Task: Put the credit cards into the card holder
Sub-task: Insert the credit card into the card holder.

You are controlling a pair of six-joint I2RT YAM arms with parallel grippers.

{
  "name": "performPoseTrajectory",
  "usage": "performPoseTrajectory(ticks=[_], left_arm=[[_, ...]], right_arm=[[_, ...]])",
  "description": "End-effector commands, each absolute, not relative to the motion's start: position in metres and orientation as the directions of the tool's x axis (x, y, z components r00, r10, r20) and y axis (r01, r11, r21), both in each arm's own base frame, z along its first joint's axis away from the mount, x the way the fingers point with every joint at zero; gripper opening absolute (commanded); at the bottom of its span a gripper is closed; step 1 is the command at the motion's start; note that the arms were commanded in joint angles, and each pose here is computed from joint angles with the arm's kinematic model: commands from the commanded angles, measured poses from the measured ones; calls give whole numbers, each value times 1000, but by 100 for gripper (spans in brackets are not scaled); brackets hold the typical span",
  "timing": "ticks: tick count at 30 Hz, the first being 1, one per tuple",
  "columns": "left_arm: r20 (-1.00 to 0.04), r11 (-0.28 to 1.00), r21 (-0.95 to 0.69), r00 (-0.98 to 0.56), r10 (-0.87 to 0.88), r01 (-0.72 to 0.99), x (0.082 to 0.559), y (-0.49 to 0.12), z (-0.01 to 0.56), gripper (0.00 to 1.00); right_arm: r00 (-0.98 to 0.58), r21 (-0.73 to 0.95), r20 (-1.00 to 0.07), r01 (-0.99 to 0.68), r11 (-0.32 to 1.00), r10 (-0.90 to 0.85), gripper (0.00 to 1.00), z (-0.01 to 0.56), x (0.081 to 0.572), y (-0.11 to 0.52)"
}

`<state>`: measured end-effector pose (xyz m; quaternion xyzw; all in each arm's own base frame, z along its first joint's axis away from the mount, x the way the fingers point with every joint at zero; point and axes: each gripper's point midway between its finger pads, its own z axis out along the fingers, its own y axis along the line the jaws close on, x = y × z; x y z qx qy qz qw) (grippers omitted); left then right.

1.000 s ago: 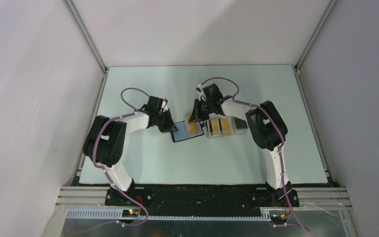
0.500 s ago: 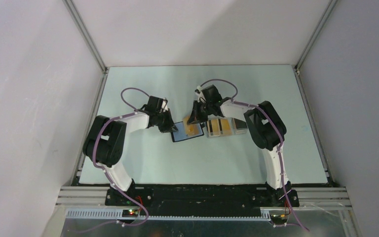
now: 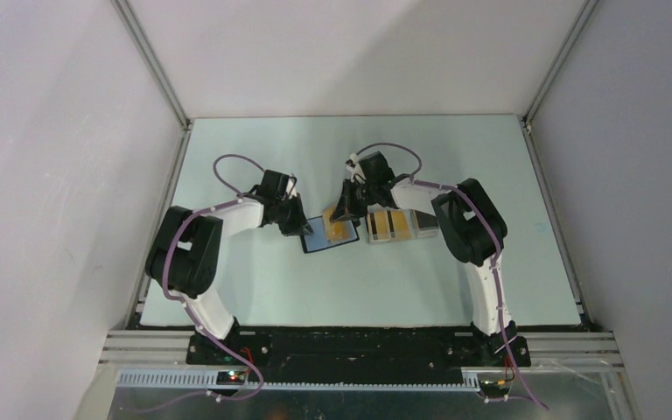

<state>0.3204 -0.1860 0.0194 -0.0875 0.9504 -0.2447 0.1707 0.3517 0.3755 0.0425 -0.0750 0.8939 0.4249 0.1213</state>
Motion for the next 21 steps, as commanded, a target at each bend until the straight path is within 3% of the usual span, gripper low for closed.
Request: performPoseTrajectory(ticks=[1,21], left_arm=[[-296,914,-396,-931,-213,-84,312,-166,16,0],[-300,913,-403,-934,-194,-60,310,-163,24,0]], right_arm=[[-963,690,-254,-244,682,-88,0,13,339,369],[-956,684,-277,-270,678,-101,0,10,324,397]])
